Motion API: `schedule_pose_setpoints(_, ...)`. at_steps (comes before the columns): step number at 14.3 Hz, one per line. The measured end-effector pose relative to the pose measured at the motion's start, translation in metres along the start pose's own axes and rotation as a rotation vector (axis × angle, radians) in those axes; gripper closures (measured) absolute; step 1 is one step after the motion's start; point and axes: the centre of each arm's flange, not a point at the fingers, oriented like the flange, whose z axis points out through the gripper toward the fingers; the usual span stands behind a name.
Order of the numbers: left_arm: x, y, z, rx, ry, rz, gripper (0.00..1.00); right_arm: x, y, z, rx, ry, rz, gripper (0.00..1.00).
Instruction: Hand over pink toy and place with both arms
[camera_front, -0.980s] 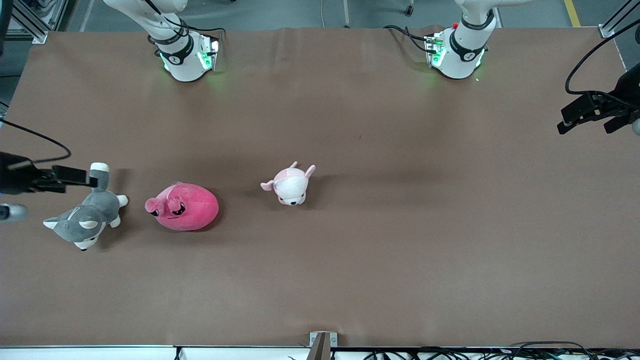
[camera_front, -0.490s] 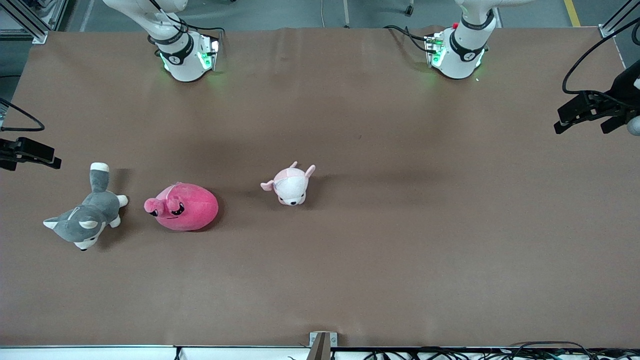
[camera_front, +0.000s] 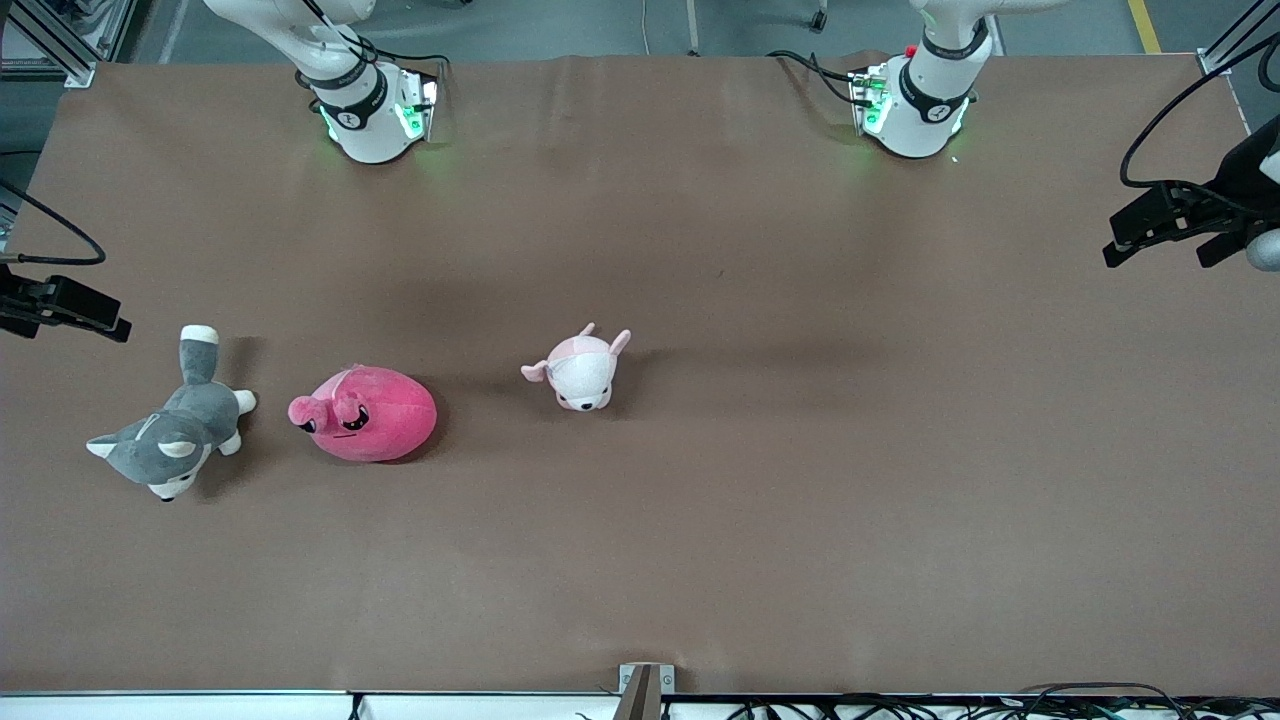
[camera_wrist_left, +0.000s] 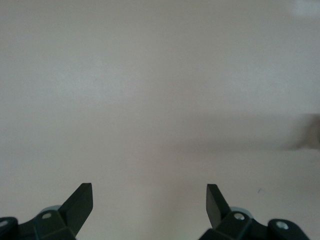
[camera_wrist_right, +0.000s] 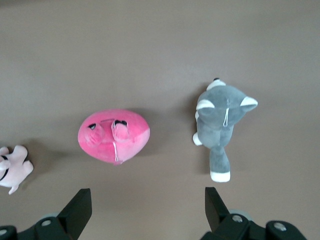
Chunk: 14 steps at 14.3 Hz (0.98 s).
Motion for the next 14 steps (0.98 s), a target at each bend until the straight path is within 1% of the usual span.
schedule_pose_setpoints(3,0.0,-0.001,-0.001,0.0,0.003,-0.002,0.0,-0.011,0.011,-0.009,0.001,0.022,0.018,0.0)
schedule_pose_setpoints(7,0.0,-0.003,-0.002,0.0,0.004,-0.005,0.0,-0.021,0.011,-0.005,0.002,0.013,0.012,0.0)
schedule_pose_setpoints(11,0.0,-0.007,-0.003,0.0,0.005,-0.012,0.0,-0.034,0.01,0.002,0.004,0.037,0.008,0.0)
schedule_pose_setpoints(14,0.0,-0.007,-0.003,0.0,0.006,-0.012,0.0,-0.047,0.011,0.0,0.004,0.038,-0.018,0.0)
